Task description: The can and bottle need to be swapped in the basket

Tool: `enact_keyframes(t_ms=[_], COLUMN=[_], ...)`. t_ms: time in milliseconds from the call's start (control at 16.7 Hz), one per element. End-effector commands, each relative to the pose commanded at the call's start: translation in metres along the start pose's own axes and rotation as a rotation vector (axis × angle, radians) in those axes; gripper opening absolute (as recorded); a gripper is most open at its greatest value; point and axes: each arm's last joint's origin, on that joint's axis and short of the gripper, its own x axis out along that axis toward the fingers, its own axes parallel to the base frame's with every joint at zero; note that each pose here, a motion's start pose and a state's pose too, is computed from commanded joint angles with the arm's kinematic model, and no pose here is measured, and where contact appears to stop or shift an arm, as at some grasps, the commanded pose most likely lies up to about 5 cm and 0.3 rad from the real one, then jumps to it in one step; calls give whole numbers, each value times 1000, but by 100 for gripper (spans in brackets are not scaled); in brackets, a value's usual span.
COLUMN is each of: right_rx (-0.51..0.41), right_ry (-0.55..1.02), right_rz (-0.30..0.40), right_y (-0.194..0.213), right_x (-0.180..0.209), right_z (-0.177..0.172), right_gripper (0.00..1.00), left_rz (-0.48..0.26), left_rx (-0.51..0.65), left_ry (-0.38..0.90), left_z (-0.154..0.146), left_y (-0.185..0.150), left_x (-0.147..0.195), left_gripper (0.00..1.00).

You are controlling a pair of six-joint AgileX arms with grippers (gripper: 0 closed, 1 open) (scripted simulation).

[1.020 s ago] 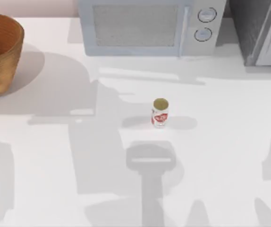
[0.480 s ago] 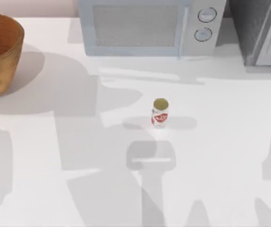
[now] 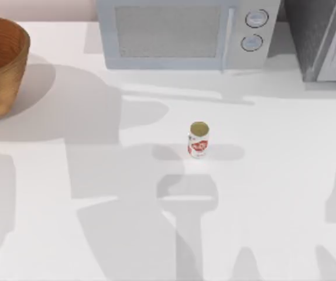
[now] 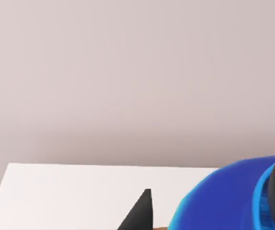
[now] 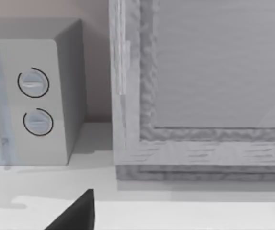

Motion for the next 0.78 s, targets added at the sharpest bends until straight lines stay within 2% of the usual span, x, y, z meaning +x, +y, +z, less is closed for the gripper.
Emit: enact_keyframes(t_ms=[720, 780], right_rx=[0, 0], right_ry=[0, 0], right_rz=[0, 0], right_y=[0, 0], right_x=[0, 0], right_z=[0, 0], right_gripper=[100, 100], left_rz=[0, 0], left_rx=[0, 0], left_ry=[0, 0], left_z=[0, 0], left_y=[0, 0], left_x=[0, 0], left_gripper=[98, 100])
